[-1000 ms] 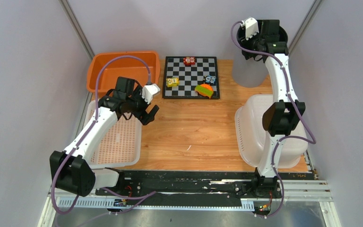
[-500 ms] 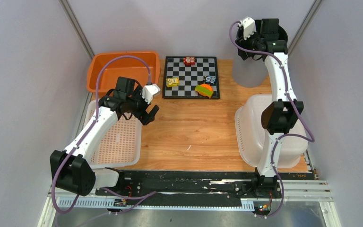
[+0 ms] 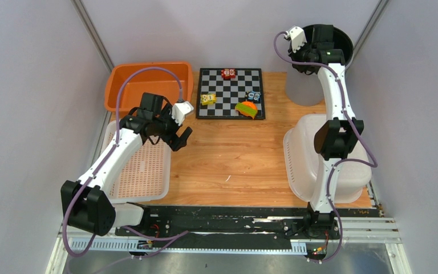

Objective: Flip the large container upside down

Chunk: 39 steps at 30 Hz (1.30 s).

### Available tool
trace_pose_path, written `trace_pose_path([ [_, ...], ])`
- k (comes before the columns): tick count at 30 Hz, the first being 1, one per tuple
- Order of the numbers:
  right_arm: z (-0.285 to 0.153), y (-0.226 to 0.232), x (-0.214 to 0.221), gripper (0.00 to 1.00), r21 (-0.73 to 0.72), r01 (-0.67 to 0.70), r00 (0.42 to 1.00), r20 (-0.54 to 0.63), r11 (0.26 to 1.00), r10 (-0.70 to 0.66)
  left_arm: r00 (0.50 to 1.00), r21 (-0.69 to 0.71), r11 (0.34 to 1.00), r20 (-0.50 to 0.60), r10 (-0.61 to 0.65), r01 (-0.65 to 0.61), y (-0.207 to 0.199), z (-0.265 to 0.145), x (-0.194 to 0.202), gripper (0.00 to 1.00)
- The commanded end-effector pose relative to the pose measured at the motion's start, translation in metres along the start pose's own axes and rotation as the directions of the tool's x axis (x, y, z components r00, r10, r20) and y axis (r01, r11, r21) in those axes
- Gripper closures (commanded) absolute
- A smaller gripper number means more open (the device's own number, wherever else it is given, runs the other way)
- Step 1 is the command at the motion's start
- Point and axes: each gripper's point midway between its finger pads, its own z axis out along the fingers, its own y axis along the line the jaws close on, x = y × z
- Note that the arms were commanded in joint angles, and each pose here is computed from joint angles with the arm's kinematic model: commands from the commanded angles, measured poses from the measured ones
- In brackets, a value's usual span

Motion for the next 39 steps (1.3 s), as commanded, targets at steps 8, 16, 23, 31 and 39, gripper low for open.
trace_pose_path([
  [8, -0.054, -0.015, -0.049, 0.98, 0.129, 0.105, 0.988, 0.099, 0.986, -0.118, 1.000, 0.002, 1.000, 0.015, 0.007, -0.007, 0.001, 0.000, -0.002, 0.00],
  [16, -0.119, -0.010, -0.103, 0.98, 0.218, 0.093, 0.961, 0.236, 0.972, -0.145, 0.999, -0.022, 1.000, 0.033, 0.013, -0.012, 0.004, -0.005, -0.006, 0.00],
  [23, -0.176, 0.032, -0.146, 0.98, 0.209, 0.122, 0.913, 0.360, 0.970, -0.192, 0.999, -0.121, 0.993, 0.052, 0.015, -0.009, 0.019, -0.015, -0.012, 0.00],
  [31, -0.217, 0.140, -0.178, 0.98, 0.046, 0.234, 0.842, 0.490, 0.971, -0.226, 0.974, -0.291, 0.939, 0.182, -0.133, 0.182, 0.085, -0.077, -0.034, 0.00],
  [39, -0.234, 0.262, -0.205, 0.98, -0.190, 0.367, 0.794, 0.574, 0.910, -0.201, 0.865, -0.403, 0.781, 0.377, -0.332, 0.476, 0.151, -0.164, -0.014, 0.00],
])
